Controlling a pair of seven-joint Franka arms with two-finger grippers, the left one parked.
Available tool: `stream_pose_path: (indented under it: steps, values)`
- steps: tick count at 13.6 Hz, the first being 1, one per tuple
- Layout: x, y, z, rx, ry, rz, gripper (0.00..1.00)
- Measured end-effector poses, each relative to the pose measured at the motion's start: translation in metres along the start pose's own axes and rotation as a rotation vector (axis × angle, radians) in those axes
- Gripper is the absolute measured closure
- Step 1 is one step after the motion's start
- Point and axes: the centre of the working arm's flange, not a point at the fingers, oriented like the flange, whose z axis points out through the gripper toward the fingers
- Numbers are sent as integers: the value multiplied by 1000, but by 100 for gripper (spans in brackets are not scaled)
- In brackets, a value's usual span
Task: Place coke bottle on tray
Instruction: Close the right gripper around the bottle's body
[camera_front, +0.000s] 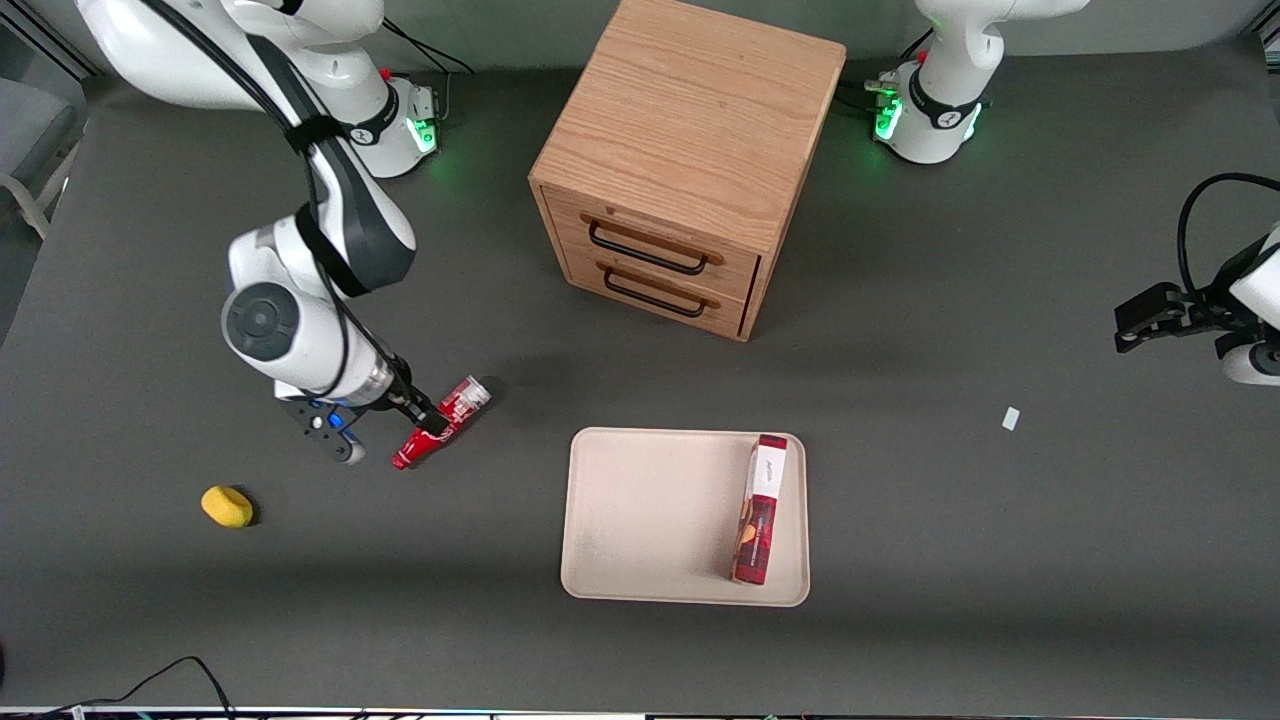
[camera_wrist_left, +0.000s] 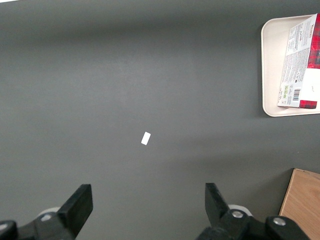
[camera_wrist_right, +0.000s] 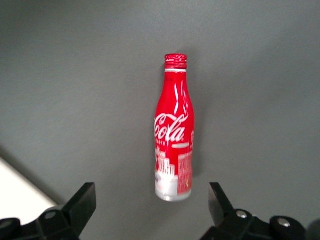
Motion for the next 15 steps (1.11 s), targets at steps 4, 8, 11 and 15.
stream_pose_path:
  steps: [4, 8, 11, 15]
  values:
    - [15, 5, 45, 10, -8, 43, 0]
    - [13, 6, 80, -10, -23, 92, 0]
    - [11, 9, 101, -24, -40, 109, 0]
    - [9, 11, 115, -22, -45, 109, 15]
